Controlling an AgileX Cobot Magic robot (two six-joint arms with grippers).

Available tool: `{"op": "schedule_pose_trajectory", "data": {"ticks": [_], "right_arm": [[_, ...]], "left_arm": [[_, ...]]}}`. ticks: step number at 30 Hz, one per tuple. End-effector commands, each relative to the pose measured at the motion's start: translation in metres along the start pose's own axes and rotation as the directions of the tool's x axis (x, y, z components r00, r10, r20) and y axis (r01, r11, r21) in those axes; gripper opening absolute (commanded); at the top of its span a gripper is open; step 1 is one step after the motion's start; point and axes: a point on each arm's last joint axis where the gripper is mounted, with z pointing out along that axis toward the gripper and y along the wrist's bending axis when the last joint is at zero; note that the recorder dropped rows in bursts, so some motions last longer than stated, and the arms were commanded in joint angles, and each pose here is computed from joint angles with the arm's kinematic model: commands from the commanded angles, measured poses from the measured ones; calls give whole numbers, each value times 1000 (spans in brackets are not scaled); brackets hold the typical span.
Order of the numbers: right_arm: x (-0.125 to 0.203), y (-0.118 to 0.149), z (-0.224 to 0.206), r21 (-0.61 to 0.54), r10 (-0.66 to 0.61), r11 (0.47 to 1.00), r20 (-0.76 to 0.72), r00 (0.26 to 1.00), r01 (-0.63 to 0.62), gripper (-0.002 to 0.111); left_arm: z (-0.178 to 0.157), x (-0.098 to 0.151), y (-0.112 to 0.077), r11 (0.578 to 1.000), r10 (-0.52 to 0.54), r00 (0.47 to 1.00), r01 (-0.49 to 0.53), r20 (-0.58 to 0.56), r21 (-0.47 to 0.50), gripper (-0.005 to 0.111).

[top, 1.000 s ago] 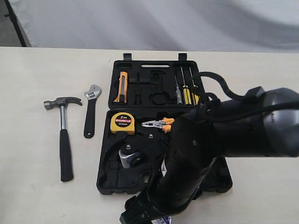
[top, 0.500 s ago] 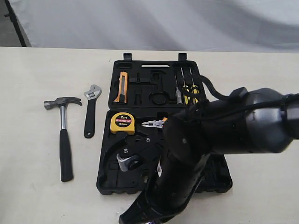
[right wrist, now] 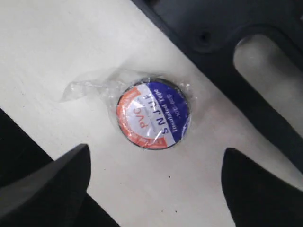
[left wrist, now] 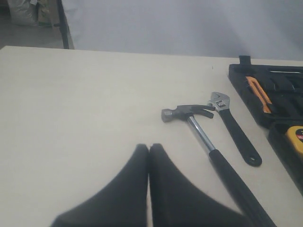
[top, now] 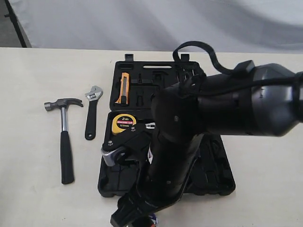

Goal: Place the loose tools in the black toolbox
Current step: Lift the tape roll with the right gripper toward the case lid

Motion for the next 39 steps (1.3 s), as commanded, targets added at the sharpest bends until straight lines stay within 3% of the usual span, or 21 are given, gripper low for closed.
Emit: {"op": "schedule_pose_trajectory", "data": {"ticks": [1, 16, 18, 20, 21, 22, 25, 27, 30, 39], "right_arm": [[-1, 11, 9, 19, -11, 1000, 1, 1000, 11, 74], [-7, 5, 53, 126, 5, 992, -52, 999, 2, 73], [-6, 4, 57, 130, 10, 991, -74, 997, -1, 62], [-5, 7, 46, 133, 20, 991, -122, 992, -3, 18], [-6, 8, 38, 132, 13, 991, -127, 992, 4, 6], [-11, 13, 21, 123, -10, 992, -103, 995, 22, 1], [-24, 16, -26, 126, -62, 990, 4, 998, 61, 0], [-38, 0, -56, 146, -52, 988, 61, 997, 43, 0], [-62, -44, -77, 155, 40, 986, 141, 989, -62, 0], [-119, -153, -69, 161, 256, 940, 246, 935, -300, 0]], "left_arm": [[-1, 2, 0, 1000, -22, 1000, 22, 7, 14, 1], [-1, 2, 0, 1000, -22, 1000, 22, 7, 14, 1], [-1, 2, 0, 1000, -22, 1000, 22, 7, 14, 1], [-1, 2, 0, 1000, -22, 1000, 22, 7, 14, 1], [-1, 2, 0, 1000, -22, 1000, 22, 7, 14, 1], [-1, 2, 0, 1000, -22, 1000, 22, 7, 14, 1], [-1, 2, 0, 1000, -22, 1000, 22, 7, 14, 1], [-1, 2, 0, 1000, -22, 1000, 22, 7, 14, 1], [-1, 2, 0, 1000, -22, 1000, 22, 7, 14, 1], [-1, 2, 0, 1000, -22, 1000, 22, 7, 14, 1]]}}
